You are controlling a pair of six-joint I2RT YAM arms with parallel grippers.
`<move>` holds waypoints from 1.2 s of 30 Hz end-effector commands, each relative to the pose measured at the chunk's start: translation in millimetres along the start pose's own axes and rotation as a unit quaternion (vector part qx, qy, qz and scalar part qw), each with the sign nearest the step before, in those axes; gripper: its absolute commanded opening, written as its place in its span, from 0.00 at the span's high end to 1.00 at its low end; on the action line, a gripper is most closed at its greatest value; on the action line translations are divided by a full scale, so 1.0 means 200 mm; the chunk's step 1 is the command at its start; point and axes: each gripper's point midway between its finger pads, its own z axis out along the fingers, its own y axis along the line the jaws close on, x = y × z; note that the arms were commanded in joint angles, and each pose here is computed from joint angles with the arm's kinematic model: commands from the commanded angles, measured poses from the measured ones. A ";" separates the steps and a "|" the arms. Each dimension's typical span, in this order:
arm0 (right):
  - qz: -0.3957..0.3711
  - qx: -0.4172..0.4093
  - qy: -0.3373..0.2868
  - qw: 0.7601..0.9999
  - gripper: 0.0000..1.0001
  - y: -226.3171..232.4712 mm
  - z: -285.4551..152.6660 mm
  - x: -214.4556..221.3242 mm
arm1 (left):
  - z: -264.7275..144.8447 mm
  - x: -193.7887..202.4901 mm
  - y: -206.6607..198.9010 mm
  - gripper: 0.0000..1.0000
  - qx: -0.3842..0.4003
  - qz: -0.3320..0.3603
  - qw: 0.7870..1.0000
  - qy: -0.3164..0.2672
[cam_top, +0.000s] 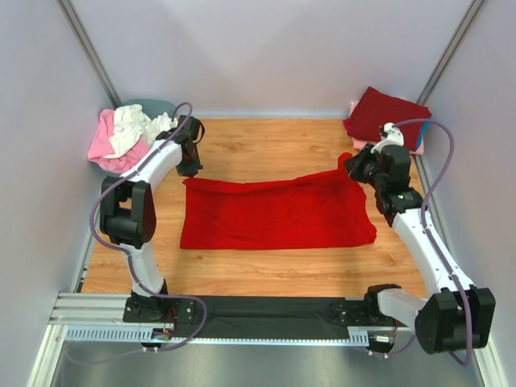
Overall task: Fold and stack the t-shirts
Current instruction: Fold the tshirt
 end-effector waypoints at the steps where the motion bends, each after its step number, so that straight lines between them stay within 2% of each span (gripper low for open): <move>1: -0.003 0.034 0.005 0.999 1.00 -0.09 0.01 0.05 | -0.11 -0.07 -0.01 1.00 0.006 0.000 0.999 -0.041; 8: 0.009 0.075 0.016 0.997 1.00 -0.18 0.00 0.12 | -0.13 0.06 0.04 1.00 -0.006 0.003 1.000 -0.031; 11: 0.031 0.116 0.007 0.993 1.00 -0.26 -0.03 0.17 | -0.14 0.16 0.05 1.00 -0.003 0.002 1.000 -0.020; 13: 0.057 0.163 0.017 0.985 1.00 -0.37 -0.07 0.28 | -0.15 0.25 0.07 1.00 -0.006 -0.002 1.000 -0.007; 14: 0.068 0.179 0.022 0.981 1.00 -0.40 -0.09 0.32 | -0.16 0.29 0.08 0.93 -0.012 -0.003 1.000 -0.005; 15: 0.090 0.203 0.028 0.975 0.93 -0.46 -0.10 0.40 | -0.16 0.36 0.12 0.89 -0.017 -0.006 1.000 0.002; 16: 0.098 0.212 0.030 0.972 0.82 -0.49 -0.11 0.43 | -0.17 0.38 0.13 0.81 -0.023 -0.021 1.000 0.000; 17: 0.107 0.223 0.029 0.969 0.50 -0.51 -0.12 0.46 | -0.17 0.41 0.15 0.55 -0.023 -0.027 0.999 -0.001; 18: 0.121 0.240 0.018 0.963 0.16 -0.55 -0.13 0.46 | -0.20 0.45 0.16 0.47 -0.017 -0.031 0.999 -0.004; 19: 0.124 0.247 0.019 0.961 0.09 -0.57 -0.13 0.48 | -0.20 0.45 0.16 0.40 -0.007 -0.038 0.999 -0.017; 20: 0.128 0.250 0.015 0.960 0.07 -0.58 -0.13 0.47 | -0.21 0.45 0.17 0.29 -0.006 -0.045 0.999 -0.026; 22: 0.128 0.255 -0.001 0.958 0.05 -0.58 -0.14 0.41 | -0.25 0.44 0.18 0.26 0.001 -0.051 0.997 -0.050; 25: 0.124 0.224 -0.022 0.966 0.07 -0.50 -0.12 0.30 | -0.29 0.38 0.18 0.28 0.004 -0.052 0.996 -0.074; 28: 0.126 0.156 -0.005 0.980 0.15 -0.37 -0.04 0.29 | -0.27 0.34 0.11 0.31 0.032 -0.042 0.995 -0.080; 32: 0.119 0.119 0.048 0.985 0.25 -0.27 0.05 0.42 | -0.22 0.36 -0.04 0.34 0.059 -0.002 0.996 -0.073; 36: 0.109 0.142 0.101 0.979 0.25 -0.28 0.11 0.58 | -0.12 0.40 -0.16 0.36 0.058 0.041 0.996 -0.052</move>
